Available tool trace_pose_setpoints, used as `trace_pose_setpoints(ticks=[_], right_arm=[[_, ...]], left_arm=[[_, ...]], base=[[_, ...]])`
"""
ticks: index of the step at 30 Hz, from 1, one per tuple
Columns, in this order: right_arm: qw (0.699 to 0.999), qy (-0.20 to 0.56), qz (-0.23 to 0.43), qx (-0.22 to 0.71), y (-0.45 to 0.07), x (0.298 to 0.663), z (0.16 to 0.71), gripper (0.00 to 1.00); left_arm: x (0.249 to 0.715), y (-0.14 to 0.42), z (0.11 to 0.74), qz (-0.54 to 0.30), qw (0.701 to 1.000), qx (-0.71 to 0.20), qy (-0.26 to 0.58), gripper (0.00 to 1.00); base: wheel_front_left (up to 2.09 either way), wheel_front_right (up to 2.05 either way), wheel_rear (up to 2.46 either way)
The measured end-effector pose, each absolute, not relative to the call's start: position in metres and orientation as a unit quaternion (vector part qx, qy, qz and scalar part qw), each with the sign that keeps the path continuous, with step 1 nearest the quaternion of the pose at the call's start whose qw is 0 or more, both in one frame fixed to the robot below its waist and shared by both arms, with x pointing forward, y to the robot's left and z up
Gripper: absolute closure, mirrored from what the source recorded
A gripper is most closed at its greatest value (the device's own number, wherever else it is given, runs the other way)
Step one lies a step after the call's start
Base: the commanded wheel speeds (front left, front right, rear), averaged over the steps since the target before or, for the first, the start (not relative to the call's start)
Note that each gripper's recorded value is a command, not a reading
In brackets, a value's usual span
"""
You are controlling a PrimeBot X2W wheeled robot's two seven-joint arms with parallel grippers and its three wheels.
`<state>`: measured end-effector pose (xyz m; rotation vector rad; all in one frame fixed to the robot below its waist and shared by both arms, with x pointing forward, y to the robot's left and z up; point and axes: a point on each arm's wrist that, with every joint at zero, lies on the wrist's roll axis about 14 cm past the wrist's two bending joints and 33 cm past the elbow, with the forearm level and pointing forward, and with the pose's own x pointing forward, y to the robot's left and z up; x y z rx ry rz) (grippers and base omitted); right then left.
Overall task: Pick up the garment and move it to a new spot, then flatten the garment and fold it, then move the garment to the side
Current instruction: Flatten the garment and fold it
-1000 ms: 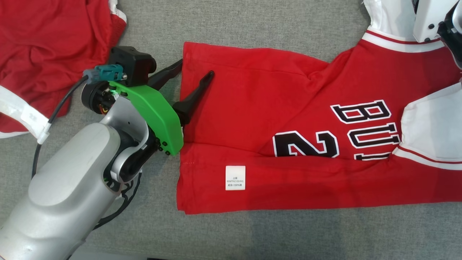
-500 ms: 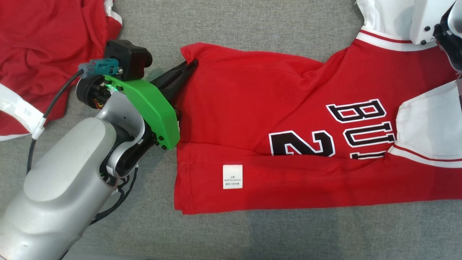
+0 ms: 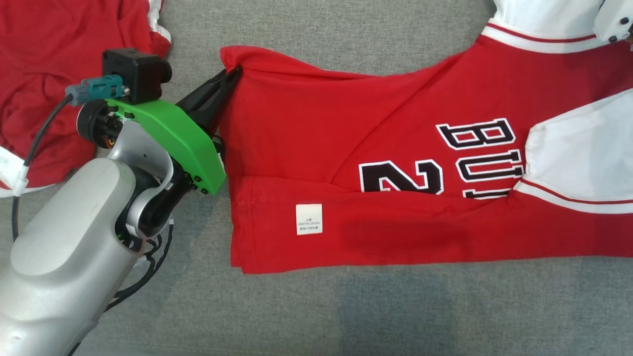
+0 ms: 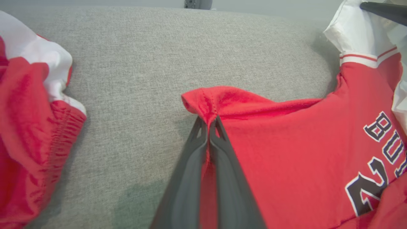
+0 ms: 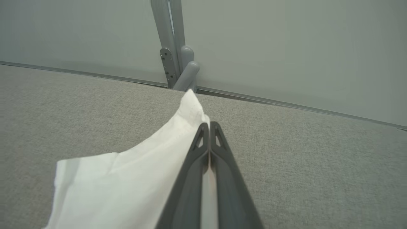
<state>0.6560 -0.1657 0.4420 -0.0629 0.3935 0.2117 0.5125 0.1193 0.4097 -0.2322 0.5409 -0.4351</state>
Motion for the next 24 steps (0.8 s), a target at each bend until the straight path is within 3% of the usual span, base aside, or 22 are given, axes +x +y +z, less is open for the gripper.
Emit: trace_pose_setpoints(ticks=[8,13,24], right_arm=[[0.984,0.147,0.101,0.002,-0.174,0.643,0.471,1.00],[0.986,0.123,0.115,0.018,-0.176,0.618,0.484,1.00],[0.987,0.091,0.111,0.070,-0.199,0.517,0.513,1.00]], left_arm=[[0.507,0.119,0.413,-0.207,0.935,-0.119,0.261,1.00],[0.498,0.117,0.422,-0.207,0.937,-0.133,0.247,1.00],[0.445,0.113,0.452,-0.211,0.941,-0.151,0.218,1.00]], base=[[0.00,0.00,0.00],[0.00,0.00,0.00],[0.00,0.00,0.00]])
